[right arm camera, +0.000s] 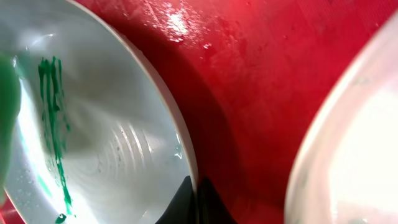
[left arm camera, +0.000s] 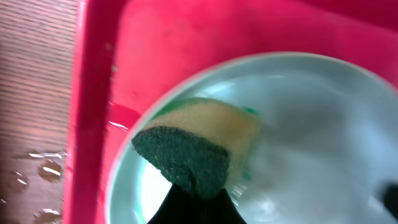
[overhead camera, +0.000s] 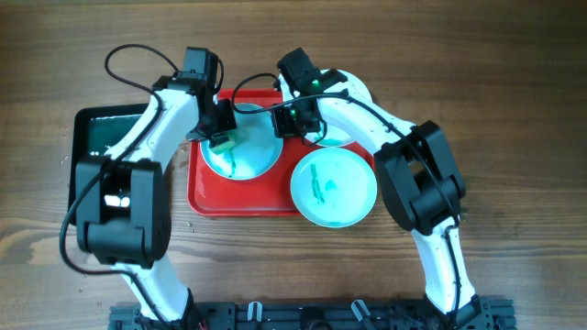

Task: Clean dirty plates on tray and stack at the side
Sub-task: 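Scrub the held plate with the sponge in the left gripper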

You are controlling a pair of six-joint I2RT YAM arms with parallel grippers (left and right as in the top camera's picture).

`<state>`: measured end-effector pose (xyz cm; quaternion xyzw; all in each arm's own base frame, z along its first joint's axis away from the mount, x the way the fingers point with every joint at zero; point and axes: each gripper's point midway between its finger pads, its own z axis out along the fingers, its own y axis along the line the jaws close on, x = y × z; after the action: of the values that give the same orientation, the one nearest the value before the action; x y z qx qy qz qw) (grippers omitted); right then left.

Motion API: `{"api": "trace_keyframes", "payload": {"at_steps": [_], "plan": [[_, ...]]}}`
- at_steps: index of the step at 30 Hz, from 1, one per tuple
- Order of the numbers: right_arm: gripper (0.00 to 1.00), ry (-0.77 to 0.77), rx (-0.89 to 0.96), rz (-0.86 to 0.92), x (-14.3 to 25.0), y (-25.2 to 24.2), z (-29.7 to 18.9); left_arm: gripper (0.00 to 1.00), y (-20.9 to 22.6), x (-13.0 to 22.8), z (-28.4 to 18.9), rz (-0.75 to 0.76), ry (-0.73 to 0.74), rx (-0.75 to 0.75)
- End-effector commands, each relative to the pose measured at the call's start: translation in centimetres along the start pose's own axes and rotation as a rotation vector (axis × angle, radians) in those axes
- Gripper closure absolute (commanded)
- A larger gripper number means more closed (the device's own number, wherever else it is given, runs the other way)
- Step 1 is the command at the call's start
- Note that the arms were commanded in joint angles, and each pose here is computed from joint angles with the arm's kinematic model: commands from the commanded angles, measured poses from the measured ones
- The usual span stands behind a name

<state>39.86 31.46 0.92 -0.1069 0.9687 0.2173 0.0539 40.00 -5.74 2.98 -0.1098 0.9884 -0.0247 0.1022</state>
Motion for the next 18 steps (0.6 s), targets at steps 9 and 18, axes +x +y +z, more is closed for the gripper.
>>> {"api": "trace_keyframes", "payload": {"at_steps": [9, 18], "plan": [[0.96, 0.014, -0.038, -0.006, 0.0, -0.4, 0.9, 0.96, -3.7, 6.0, 3.4, 0.244, 0.245, 0.147], [0.96, 0.011, -0.039, -0.007, -0.1, -0.4, 0.9, 0.96, -4.2, 3.5, 3.8, 0.289, 0.132, 0.144]]}}
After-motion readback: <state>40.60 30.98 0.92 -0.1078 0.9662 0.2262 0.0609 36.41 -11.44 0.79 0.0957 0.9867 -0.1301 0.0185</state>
